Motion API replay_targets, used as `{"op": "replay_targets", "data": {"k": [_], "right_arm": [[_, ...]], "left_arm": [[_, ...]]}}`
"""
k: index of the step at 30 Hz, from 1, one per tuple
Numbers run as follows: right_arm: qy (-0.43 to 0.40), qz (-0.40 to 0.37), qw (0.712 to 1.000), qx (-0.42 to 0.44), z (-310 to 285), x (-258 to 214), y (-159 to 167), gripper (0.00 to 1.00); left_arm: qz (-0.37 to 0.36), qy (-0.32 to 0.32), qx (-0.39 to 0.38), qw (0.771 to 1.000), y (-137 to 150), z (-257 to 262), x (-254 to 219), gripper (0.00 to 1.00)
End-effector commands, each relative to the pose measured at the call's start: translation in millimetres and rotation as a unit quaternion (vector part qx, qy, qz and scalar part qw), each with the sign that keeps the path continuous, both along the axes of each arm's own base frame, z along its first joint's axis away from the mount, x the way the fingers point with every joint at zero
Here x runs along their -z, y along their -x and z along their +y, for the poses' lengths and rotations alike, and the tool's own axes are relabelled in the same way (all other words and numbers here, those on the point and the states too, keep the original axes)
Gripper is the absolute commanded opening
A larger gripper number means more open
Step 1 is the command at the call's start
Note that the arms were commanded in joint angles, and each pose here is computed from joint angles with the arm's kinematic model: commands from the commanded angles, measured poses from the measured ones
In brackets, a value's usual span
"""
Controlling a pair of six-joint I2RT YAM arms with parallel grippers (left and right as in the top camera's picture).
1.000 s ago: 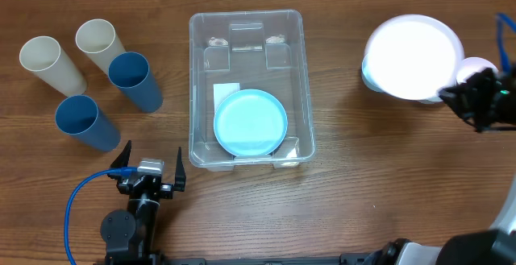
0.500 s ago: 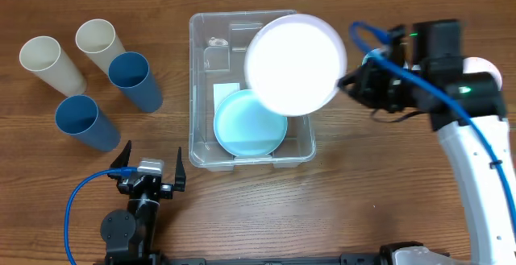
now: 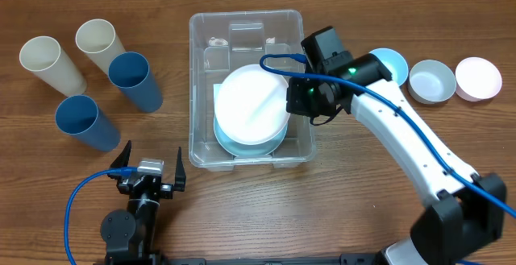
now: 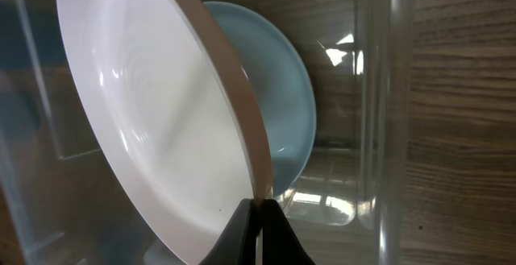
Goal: Pack container
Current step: 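Lift the pink plate and lower it onto the plates in the bin, then release the plate and move the right gripper to the light-blue bowl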
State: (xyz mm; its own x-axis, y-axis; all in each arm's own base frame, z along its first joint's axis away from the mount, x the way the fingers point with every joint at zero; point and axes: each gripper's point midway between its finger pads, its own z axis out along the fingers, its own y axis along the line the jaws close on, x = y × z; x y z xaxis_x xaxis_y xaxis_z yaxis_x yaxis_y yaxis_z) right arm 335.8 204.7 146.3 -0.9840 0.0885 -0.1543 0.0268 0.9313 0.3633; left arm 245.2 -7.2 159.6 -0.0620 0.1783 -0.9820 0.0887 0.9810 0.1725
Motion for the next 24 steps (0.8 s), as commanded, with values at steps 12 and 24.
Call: {"op": "replay_targets", "data": {"k": [12,24], "right_arm": [[0.043,0.031,0.998,-0.023,13.9,33.4,10.4,0.04],[0.063,0.033,0.997,-0.024,24.4,35.5,22.3,0.35]], "left_arm": [[-0.002,0.005,-0.005,1.0,0.1,2.0,0.4,1.0],[-0.002,0.005,-0.005,1.0,0.1,2.1,0.5,1.0]]}}
